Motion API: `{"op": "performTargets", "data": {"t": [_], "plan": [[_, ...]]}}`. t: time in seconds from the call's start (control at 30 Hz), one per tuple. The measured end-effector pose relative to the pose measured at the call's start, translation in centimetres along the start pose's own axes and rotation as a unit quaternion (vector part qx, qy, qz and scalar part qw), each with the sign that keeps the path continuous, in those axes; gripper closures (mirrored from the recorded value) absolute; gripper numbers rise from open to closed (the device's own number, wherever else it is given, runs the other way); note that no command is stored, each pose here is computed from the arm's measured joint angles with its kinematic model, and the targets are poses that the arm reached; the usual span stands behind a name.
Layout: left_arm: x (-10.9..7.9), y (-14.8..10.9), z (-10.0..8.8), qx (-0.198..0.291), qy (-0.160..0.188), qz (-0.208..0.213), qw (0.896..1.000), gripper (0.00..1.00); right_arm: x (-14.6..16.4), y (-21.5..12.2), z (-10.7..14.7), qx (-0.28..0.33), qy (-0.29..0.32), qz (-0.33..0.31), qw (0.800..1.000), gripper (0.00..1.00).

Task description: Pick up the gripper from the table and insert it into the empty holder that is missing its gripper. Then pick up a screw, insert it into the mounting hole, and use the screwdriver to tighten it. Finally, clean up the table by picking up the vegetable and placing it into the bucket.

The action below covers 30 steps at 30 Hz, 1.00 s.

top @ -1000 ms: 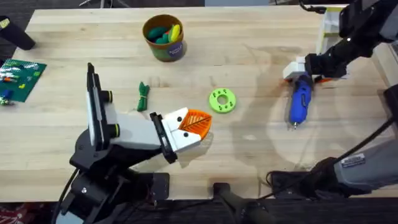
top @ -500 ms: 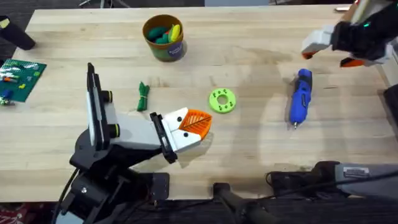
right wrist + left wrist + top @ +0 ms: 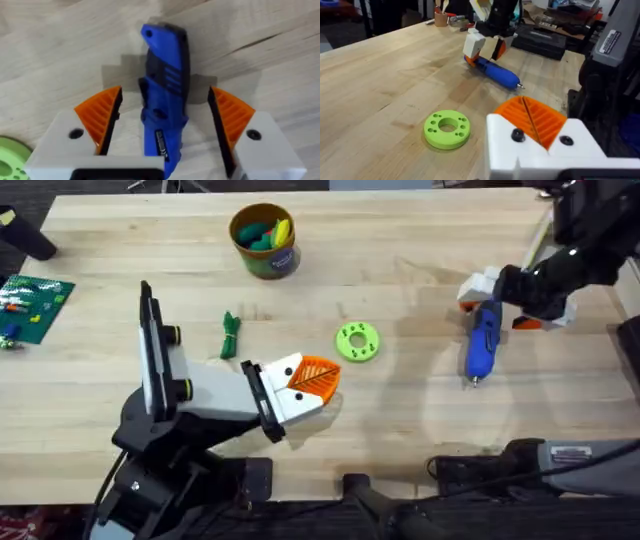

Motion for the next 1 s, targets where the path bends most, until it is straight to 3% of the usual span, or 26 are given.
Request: {"op": "performTargets", "data": {"t": [0.37,0.57,0.87,1.0], "plan": [[0.0,0.0,0.0,0.000,0.000,0.000,1.000,0.985,0.5,2.7,-0.8,-0.010,-0.014,0.016,1.000,0.013],[0.0,0.0,0.0,0.000,0.000,0.000,1.000,0.985,0.8,3.8,-0.1,0.005,-0.011,0.018,1.000,0.045],[0.0,0.0,0.0,0.000,0.000,0.000,1.000,0.985,0.8,3.9,-0.1,0.002,0.000,0.017,1.000,0.074],[0.0,0.0,0.0,0.000,0.000,0.000,1.000,0.985,0.7,3.9,-0.1,0.000,0.001,0.019,1.000,0.138]]}}
Point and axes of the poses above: each hand's point on the last joint's axis, 136 mm out from that joint toward the fingers, its own y axis out along the fingers, its own x axis along the line the jaws close on, z = x × y, the point moved 1 cm from there along -y, back along the fingers, and after that the axes turned 3 degrees about y, right-handed, at the moved point
